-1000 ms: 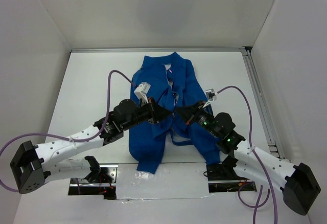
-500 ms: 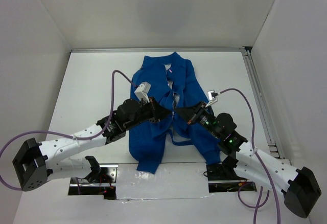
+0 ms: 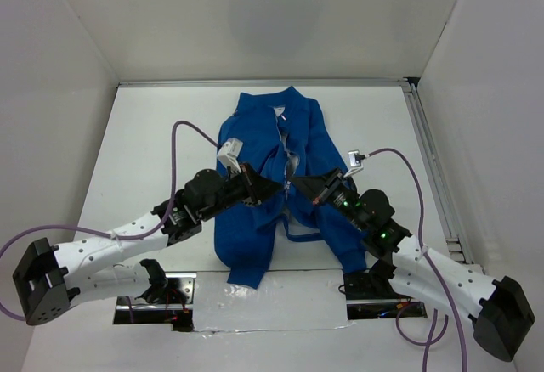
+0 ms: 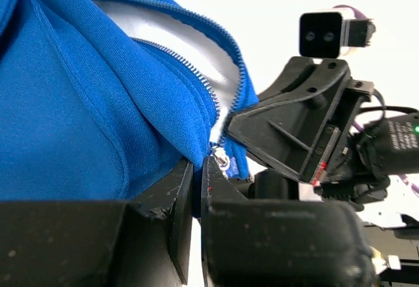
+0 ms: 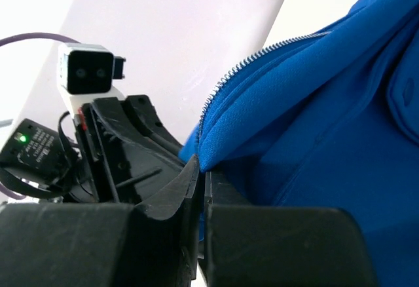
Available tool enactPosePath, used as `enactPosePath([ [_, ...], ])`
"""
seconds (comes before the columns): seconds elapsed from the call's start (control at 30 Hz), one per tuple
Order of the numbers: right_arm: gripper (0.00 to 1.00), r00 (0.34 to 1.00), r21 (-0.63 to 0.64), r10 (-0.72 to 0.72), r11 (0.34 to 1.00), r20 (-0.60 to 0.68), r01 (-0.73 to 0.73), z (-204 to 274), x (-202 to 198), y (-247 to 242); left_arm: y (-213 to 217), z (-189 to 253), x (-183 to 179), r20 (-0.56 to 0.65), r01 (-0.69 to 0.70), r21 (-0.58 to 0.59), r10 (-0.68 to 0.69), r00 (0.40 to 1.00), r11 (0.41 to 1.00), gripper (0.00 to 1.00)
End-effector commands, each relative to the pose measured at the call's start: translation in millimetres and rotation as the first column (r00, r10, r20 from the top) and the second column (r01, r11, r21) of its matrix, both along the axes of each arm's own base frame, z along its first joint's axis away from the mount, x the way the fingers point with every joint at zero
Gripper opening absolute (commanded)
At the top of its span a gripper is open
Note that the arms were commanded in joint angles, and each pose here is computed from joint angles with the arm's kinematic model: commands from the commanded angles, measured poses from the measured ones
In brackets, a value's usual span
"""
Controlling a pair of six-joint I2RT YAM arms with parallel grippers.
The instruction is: Zip up the jacket
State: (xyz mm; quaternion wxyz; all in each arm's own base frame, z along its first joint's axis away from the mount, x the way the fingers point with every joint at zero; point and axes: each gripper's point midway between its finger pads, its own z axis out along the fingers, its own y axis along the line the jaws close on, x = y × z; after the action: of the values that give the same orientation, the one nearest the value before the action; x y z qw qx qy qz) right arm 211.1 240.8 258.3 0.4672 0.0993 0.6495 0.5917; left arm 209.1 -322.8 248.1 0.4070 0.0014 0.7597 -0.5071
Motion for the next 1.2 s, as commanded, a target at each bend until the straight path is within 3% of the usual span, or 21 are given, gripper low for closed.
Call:
enactPosePath([
  [0.0, 0.0, 0.969, 0.139, -0.103, 0.988, 0.226, 0.073, 68.1, 1.9, -18.0, -4.0, 11.2, -30.6, 0.041, 0.132, -0.029, -0.13, 0.991, 0.991, 0.0],
  [0.1, 0.0, 0.959, 0.077, -0.113, 0.992, 0.261, 0.096, 69.9, 4.1, -17.9, -5.6, 17.8, -38.1, 0.074, 0.176, -0.05, -0.172, 0.982, 0.983, 0.0],
  [0.23, 0.0, 0.92, -0.017, 0.025, 1.0, 0.391, -0.02, 76.2, -13.5, 1.8, -11.2, 15.5, -42.8, 0.075, 0.221, -0.035, -0.218, 0.973, 0.975, 0.0],
  [0.43, 0.02, 0.896, -0.192, 0.211, 0.971, 0.39, -0.145, 67.9, -24.7, 33.9, -12.5, 16.1, -36.1, 0.064, 0.192, -0.029, -0.19, 0.98, 0.981, 0.0],
  [0.6, 0.12, 0.881, -0.201, 0.251, 0.962, 0.402, -0.183, 69.6, -39.3, 34.9, -9.3, 17.3, -30.7, 0.075, 0.158, -0.026, -0.156, 0.985, 0.987, 0.0],
  [0.67, 0.01, 0.882, -0.185, 0.245, 0.965, 0.402, -0.183, 71.2, -41.5, 32.3, -7.9, 19.4, -28.9, 0.085, 0.147, -0.025, -0.144, 0.986, 0.989, 0.0],
  [0.7, 0.0, 0.88, -0.18, 0.241, 0.967, 0.409, -0.181, 71.5, -43.3, 29.9, -7.3, 19.5, -28.0, 0.088, 0.141, -0.025, -0.138, 0.987, 0.99, 0.0],
  [0.97, 0.0, 0.864, -0.18, 0.278, 0.958, 0.42, -0.221, 78.2, -56.2, 27.6, 2.0, 11.9, -23.9, 0.092, 0.098, 0.018, -0.099, 0.991, 0.995, 0.0],
  [1.17, 0.0, 0.887, -0.171, 0.273, 0.96, 0.372, -0.224, 71.4, -54.9, 26.2, 5.7, 13.5, -20.5, 0.117, 0.078, 0.037, -0.081, 0.99, 0.996, 0.0],
])
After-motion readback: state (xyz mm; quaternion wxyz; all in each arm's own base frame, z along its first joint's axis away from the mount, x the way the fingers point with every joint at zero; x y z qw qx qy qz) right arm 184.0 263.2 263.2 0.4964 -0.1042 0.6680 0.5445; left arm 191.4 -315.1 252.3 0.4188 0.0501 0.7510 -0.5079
